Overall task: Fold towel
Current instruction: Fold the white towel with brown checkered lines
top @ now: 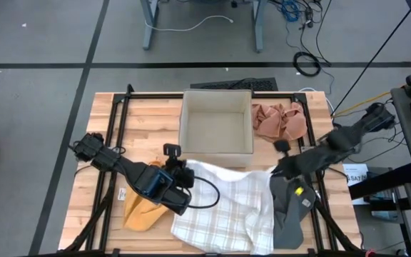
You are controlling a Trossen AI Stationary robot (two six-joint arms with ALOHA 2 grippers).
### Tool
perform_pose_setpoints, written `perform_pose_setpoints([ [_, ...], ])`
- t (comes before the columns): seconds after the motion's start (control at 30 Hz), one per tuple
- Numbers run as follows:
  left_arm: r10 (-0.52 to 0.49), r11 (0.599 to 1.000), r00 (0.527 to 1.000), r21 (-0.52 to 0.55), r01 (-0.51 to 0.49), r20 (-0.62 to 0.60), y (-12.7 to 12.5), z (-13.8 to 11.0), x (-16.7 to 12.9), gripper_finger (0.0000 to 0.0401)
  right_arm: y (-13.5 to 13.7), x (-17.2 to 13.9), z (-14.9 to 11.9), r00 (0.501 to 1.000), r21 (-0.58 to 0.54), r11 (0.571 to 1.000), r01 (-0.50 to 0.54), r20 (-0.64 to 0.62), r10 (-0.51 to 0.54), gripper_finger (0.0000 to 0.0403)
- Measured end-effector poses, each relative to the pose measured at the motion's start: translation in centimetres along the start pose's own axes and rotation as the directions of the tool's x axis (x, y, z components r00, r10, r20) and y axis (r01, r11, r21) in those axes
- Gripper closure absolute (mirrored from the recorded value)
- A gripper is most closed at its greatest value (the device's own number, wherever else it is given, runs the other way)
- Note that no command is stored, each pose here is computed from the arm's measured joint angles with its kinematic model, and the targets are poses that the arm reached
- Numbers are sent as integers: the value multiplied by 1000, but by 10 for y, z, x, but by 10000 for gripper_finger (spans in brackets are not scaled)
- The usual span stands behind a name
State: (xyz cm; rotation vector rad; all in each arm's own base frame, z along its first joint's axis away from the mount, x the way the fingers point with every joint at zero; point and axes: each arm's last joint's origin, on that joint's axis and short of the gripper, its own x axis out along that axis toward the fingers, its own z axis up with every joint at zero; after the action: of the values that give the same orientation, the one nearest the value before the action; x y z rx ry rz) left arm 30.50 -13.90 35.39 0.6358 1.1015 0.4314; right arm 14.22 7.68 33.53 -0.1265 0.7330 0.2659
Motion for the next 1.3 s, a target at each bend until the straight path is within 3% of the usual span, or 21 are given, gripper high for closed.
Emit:
perform_pose_setpoints([
  [0.23, 288, 958, 954, -36, -286, 87, 27, -2, -5, 400, -10, -69, 11, 969, 9, 1000, -7, 247, 4, 403],
  [0.5, 373, 919, 915, -195, -342, 153, 70, -16, -35, 400, -17, -109, 18, 945, -29, 999, 15, 327, -5, 403],
  [0.57, 314, 937, 935, -214, -277, 167, 78, -20, -43, 400, -18, -113, 20, 939, -29, 1000, 13, 343, -2, 403],
  [0.7, 72, 979, 980, -199, -35, 183, 81, -27, -50, 400, -18, -111, 16, 957, -12, 1000, -15, 289, 18, 403],
  [0.87, -141, 968, 976, -186, 171, 167, 74, -27, -49, 400, -14, -93, 12, 994, 46, 999, -3, 105, -2, 403],
  [1.3, -254, 946, 963, -182, 267, 93, 62, -19, -32, 400, -1, -41, 19, 971, 59, 996, 74, -230, -59, 403],
])
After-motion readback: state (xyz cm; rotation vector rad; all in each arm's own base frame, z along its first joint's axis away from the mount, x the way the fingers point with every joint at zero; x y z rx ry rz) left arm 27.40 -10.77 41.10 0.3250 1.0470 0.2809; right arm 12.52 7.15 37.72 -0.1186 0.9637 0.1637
